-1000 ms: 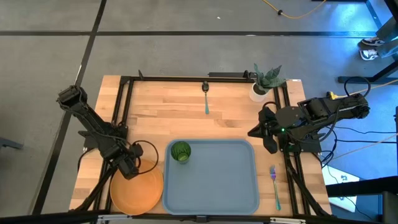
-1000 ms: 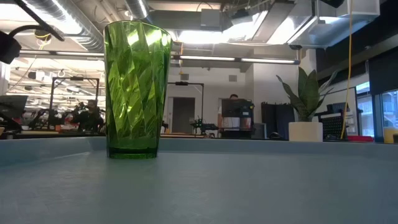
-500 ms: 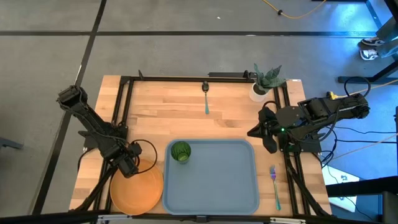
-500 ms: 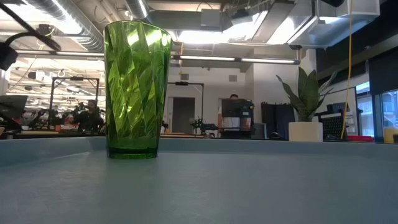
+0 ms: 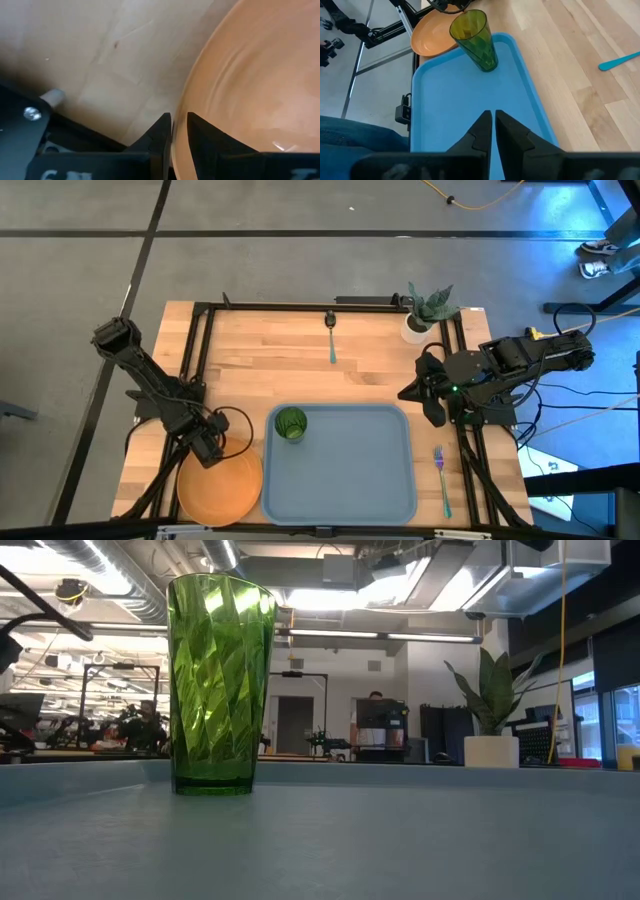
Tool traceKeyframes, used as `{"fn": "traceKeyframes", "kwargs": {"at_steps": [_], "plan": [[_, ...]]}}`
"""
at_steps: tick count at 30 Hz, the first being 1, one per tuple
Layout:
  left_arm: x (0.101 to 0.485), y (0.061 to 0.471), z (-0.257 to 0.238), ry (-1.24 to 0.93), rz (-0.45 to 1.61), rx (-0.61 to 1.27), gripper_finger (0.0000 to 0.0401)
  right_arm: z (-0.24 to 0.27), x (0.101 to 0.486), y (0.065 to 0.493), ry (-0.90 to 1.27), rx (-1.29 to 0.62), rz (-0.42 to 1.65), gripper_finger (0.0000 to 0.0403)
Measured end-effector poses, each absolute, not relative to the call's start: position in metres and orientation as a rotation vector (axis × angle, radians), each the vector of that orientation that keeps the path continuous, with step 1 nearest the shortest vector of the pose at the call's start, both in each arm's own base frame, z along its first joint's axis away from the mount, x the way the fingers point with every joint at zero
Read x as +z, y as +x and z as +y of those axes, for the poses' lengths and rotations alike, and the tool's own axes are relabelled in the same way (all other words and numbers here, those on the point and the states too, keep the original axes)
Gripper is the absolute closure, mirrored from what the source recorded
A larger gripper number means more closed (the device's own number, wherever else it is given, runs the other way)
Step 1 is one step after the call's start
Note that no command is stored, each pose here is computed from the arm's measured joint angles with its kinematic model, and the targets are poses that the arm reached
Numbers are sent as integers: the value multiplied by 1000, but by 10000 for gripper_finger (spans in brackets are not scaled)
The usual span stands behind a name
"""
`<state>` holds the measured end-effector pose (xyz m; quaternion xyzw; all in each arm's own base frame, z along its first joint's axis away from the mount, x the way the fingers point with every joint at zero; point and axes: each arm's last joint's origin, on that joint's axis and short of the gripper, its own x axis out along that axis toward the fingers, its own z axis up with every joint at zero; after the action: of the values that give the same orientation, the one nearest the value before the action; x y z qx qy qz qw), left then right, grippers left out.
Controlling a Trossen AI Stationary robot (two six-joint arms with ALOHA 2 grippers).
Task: Pick and place plate/cup/fork/spoon on tray
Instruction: Put the orange plate on the center of the gray serving tray
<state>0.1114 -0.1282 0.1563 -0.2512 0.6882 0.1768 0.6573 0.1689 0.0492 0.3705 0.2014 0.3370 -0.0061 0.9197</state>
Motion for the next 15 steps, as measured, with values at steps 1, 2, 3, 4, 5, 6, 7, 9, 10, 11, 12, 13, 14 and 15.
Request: {"fn": "traceKeyframes", "kwargs": {"at_steps": [1,2,3,4,5,6,7,9,10,11,12,13,14,15], "plan": [[156,112,-128,-570,1558,399,346,49,370,169,413,-12,692,374],[156,112,-128,-569,1556,397,346,49,370,169,411,-12,692,374],[156,112,-128,-568,1554,395,346,49,370,169,411,-11,693,374],[156,112,-128,-565,1554,391,346,49,370,169,411,-12,692,374],[156,112,-128,-563,1554,390,347,49,370,169,411,-12,692,374],[156,112,-128,-563,1554,391,351,49,370,169,411,-12,692,374],[156,112,-128,-567,1553,395,359,49,370,169,411,-12,692,374],[156,112,-128,-569,1554,396,383,49,370,169,411,-12,692,374],[156,112,-128,-573,1554,398,390,49,370,169,410,-12,692,374],[156,112,-128,-578,1554,402,392,49,370,169,410,-12,692,374],[157,112,-128,-587,1554,408,393,49,370,169,410,-12,692,374],[158,112,-128,-596,1554,407,395,49,370,169,410,-12,692,374],[160,112,-129,-605,1552,400,396,49,370,169,411,-12,692,374],[162,112,-129,-616,1547,390,397,49,370,169,411,-12,692,374]]}}
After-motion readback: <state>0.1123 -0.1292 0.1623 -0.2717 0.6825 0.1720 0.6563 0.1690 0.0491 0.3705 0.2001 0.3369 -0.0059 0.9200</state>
